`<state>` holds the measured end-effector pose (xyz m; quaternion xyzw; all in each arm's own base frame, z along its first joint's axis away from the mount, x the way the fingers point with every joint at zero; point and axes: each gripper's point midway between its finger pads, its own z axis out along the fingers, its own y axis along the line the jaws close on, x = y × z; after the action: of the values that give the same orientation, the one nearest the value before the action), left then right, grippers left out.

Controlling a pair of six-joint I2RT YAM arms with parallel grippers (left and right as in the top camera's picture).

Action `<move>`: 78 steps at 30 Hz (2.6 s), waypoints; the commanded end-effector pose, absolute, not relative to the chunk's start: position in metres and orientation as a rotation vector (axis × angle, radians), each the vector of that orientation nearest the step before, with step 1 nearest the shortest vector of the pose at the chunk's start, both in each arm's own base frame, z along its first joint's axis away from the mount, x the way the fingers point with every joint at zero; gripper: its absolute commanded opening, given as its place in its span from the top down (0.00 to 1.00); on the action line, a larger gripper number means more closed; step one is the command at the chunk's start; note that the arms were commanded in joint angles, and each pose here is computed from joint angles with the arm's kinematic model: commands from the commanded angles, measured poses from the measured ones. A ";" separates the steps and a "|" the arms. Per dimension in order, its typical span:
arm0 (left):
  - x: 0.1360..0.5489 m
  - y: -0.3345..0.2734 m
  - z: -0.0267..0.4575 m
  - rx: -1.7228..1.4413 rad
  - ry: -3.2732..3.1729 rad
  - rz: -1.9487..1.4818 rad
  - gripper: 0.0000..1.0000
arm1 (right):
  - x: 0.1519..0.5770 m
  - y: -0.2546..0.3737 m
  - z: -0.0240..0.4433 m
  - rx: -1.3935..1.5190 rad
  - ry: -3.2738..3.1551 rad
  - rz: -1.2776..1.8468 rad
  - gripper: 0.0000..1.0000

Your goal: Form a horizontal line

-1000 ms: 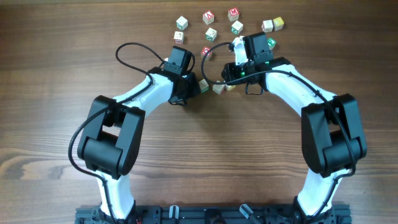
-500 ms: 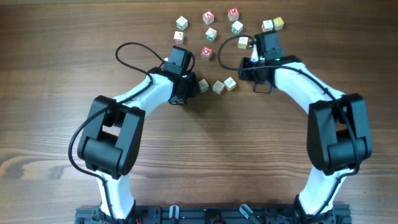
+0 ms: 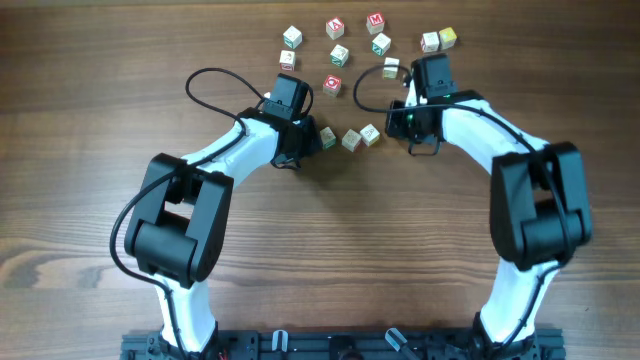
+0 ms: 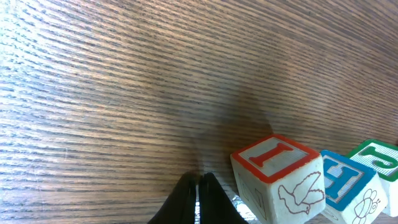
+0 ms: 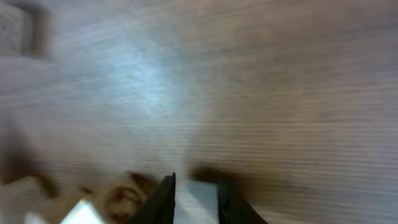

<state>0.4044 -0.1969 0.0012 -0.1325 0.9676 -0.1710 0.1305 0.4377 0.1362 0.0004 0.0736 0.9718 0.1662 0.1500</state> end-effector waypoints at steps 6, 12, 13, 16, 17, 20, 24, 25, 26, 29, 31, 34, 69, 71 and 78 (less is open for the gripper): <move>0.404 -0.192 -0.009 -0.379 2.824 -0.455 0.96 | 0.413 0.154 -0.042 0.136 2.916 0.620 0.81; 0.404 -0.193 -0.010 -0.377 2.821 -0.456 0.96 | 0.405 0.168 -0.036 0.069 2.920 0.752 0.84; 0.404 -0.193 -0.010 -0.376 2.820 -0.457 0.96 | 0.404 0.169 -0.036 0.069 2.922 0.756 0.84; 0.405 -0.193 -0.012 -0.365 2.811 -0.462 0.96 | 0.400 0.172 -0.037 0.082 2.940 0.763 0.85; 0.405 -0.193 -0.013 -0.364 2.809 -0.463 0.96 | 0.398 0.174 -0.036 0.076 2.942 0.773 0.85; 0.405 -0.193 -0.014 -0.363 2.806 -0.466 0.96 | 0.396 0.178 -0.036 0.062 2.947 0.773 0.85; 0.405 -0.193 -0.013 -0.363 2.804 -0.467 0.96 | 0.396 0.182 -0.036 0.040 2.939 0.776 0.85; 0.405 -0.193 -0.013 -0.362 2.803 -0.467 0.96 | 0.398 0.184 -0.036 0.034 2.933 0.777 0.85; 0.406 -0.193 -0.013 -0.362 2.801 -0.468 0.96 | 0.399 0.184 -0.035 0.034 2.926 0.778 0.84; 0.407 -0.194 -0.012 -0.349 2.795 -0.470 0.96 | 0.401 0.185 -0.035 0.039 2.917 0.781 0.85; 0.409 -0.195 -0.011 -0.303 2.787 -0.468 0.96 | 0.401 0.185 -0.035 0.067 2.922 0.782 0.85; 0.411 -0.195 -0.010 -0.272 2.778 -0.469 0.94 | 0.401 0.185 -0.035 0.067 2.922 0.782 0.85; 0.394 -0.151 -0.029 -0.809 2.818 -0.404 0.96 | 0.444 0.214 0.057 -0.017 2.639 0.660 0.92; 0.394 -0.152 -0.029 -0.845 2.808 -0.410 0.96 | 0.444 0.230 0.044 -0.024 2.643 0.682 0.93; 0.387 -0.137 -0.038 -1.038 2.756 -0.336 0.96 | 0.437 0.264 0.022 -0.014 2.653 0.735 0.95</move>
<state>0.4172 -0.1565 -0.0021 -0.2860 0.9348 -0.1687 0.1264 0.4399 0.2548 0.0292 -0.0181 0.9460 0.2517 0.2034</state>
